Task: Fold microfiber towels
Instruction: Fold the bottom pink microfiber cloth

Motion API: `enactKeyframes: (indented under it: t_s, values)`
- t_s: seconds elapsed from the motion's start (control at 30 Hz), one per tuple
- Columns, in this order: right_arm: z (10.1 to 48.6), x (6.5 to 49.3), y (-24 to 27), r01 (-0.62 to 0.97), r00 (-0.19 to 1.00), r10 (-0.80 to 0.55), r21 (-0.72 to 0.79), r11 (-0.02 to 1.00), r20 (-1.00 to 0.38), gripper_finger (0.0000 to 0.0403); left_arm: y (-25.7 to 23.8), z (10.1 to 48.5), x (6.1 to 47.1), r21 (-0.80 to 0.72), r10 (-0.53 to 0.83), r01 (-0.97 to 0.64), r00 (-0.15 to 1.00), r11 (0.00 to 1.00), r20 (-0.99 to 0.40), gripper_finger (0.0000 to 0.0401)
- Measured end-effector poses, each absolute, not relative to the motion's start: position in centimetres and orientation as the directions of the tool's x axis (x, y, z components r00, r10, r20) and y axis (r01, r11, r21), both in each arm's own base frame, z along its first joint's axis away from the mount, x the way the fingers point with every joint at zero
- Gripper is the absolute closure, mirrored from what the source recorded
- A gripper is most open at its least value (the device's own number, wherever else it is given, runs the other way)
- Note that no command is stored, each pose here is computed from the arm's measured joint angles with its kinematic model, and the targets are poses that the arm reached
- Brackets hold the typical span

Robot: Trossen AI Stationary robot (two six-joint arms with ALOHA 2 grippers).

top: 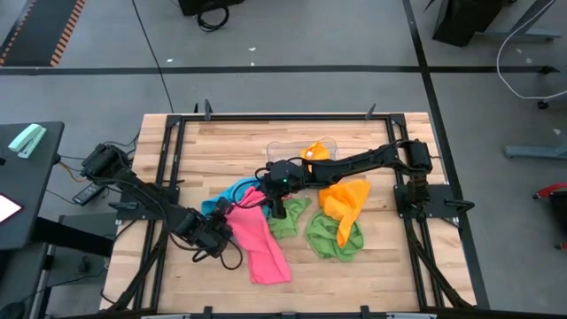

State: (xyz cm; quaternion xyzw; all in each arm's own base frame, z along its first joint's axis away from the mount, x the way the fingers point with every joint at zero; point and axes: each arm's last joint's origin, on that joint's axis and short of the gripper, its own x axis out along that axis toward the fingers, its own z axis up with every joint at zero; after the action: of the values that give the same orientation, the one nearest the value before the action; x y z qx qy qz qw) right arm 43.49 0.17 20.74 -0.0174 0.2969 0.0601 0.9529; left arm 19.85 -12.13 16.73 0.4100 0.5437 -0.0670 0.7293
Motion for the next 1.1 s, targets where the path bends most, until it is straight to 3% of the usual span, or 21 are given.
enactKeyframes:
  t_s: [0.23,0.4,0.7,0.83,1.1]
  values:
    - [20.7,43.5,0.2,-0.132,0.816,0.105,-0.005,0.991,-0.568,0.0168,-11.7,17.7,19.0,0.642,0.519,0.561,0.388,0.522,-0.761,0.0394]
    - [20.7,43.5,-0.2,-0.129,0.817,0.098,-0.015,0.992,-0.568,0.0168,-11.1,18.0,18.6,0.706,0.614,0.562,0.391,0.431,-0.686,0.0377]
    - [20.7,43.5,-0.5,-0.122,0.817,0.100,-0.002,0.992,-0.568,0.0168,-10.4,18.4,17.9,0.764,0.718,0.577,0.397,0.289,-0.572,0.0394]
    - [20.7,43.4,-0.5,-0.128,0.811,0.117,0.020,0.992,-0.574,0.0168,-10.2,18.6,17.9,0.778,0.746,0.590,0.414,0.217,-0.521,0.0379]
    - [20.7,43.4,-0.8,-0.102,0.803,0.172,0.153,0.983,-0.570,0.0168,-10.2,18.6,17.9,0.770,0.747,0.607,0.414,0.199,-0.520,0.0387]
